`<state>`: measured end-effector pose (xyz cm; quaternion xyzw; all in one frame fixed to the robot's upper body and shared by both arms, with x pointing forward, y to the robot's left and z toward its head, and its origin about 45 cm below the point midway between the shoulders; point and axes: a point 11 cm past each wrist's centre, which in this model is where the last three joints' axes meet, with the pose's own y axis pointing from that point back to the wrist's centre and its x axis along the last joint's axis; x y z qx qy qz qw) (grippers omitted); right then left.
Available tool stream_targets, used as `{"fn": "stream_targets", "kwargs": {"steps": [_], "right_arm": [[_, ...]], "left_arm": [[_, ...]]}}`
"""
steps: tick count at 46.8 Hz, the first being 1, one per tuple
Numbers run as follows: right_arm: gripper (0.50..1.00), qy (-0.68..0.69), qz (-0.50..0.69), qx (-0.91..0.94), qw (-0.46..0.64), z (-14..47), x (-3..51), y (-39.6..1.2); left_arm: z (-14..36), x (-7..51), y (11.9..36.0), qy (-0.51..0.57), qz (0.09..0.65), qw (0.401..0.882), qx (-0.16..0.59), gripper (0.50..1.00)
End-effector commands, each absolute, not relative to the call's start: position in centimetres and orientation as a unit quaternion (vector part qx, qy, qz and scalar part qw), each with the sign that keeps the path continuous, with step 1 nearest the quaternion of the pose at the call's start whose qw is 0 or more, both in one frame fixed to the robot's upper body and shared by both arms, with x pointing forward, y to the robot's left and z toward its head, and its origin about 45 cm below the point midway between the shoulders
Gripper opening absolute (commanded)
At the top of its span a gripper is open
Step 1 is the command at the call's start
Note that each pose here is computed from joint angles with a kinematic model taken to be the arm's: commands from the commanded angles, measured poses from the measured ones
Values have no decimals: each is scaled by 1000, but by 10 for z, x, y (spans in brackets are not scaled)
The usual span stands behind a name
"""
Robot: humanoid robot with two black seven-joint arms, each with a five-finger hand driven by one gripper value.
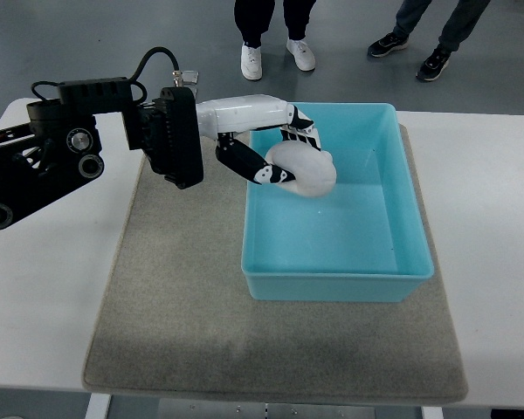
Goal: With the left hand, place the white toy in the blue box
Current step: 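Lower the toy into the blue box and open the left hand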
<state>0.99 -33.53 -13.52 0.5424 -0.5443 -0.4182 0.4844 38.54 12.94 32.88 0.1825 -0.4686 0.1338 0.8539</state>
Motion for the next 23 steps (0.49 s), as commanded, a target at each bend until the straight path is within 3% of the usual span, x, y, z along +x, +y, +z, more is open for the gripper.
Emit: {"fn": "stream_targets", "kwargs": {"steps": [1, 13, 15, 19, 23], "right_arm": [[936, -545, -418, 543, 484, -135, 10, -335], [936, -545, -418, 542, 484, -135, 10, -335], [936, -545, -418, 542, 484, -135, 10, -335], [936, -544, -418, 543, 484, -135, 10, -335], [936, -544, -419, 543, 484, -135, 10, -335]], "left_arm": [[318, 382, 124, -472, 117, 852, 193, 500], [295, 371, 106, -470, 86, 856, 198, 516], [294, 371, 106, -470, 85, 856, 198, 563], [292, 370, 106, -468, 86, 857, 198, 756], [288, 368, 105, -462, 84, 861, 196, 880]]}}
